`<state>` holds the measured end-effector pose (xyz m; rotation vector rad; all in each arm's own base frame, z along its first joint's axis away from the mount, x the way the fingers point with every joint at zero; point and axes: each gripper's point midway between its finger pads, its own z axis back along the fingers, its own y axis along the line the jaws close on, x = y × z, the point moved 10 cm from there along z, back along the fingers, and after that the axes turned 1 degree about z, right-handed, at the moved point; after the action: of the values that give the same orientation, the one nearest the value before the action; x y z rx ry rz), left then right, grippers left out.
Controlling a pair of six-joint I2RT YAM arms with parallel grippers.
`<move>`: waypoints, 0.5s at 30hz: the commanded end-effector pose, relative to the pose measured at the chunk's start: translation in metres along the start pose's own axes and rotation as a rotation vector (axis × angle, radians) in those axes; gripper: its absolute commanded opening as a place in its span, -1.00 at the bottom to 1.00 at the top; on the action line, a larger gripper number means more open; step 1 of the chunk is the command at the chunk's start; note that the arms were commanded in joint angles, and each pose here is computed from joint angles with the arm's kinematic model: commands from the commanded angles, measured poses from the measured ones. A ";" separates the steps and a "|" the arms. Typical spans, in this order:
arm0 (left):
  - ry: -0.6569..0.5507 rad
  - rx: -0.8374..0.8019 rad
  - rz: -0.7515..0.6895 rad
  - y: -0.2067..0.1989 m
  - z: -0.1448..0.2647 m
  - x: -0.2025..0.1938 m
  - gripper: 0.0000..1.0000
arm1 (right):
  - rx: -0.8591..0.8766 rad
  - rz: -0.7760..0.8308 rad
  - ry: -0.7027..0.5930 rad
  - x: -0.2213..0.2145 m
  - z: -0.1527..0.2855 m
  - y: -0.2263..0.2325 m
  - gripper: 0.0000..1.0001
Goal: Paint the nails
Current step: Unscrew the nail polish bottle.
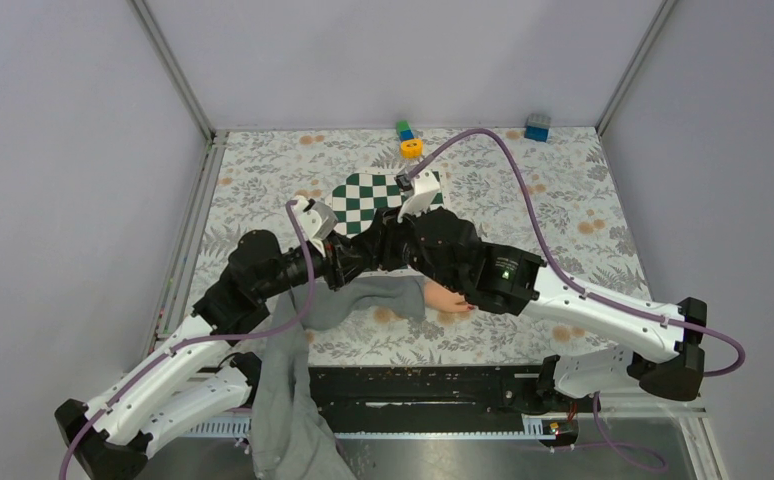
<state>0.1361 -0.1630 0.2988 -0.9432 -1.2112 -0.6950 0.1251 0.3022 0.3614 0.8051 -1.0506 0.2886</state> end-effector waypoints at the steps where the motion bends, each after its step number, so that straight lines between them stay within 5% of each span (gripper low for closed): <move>1: -0.096 -0.034 -0.041 -0.009 0.005 0.028 -1.00 | 0.034 -0.016 -0.057 0.016 0.000 0.013 -0.17; 4: -0.099 -0.036 -0.044 -0.010 0.005 0.028 -1.00 | 0.032 -0.018 -0.060 0.017 -0.001 0.013 -0.36; 8: -0.100 -0.050 -0.049 -0.011 0.007 0.029 -1.00 | 0.047 -0.020 -0.066 0.018 0.002 0.013 -0.99; 15: -0.104 -0.110 -0.054 -0.016 0.008 0.031 -1.00 | 0.126 0.008 -0.097 0.014 0.011 0.010 -1.00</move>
<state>0.1336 -0.1609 0.3019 -0.9531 -1.2225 -0.6956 0.1272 0.3011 0.3590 0.7856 -1.0771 0.3022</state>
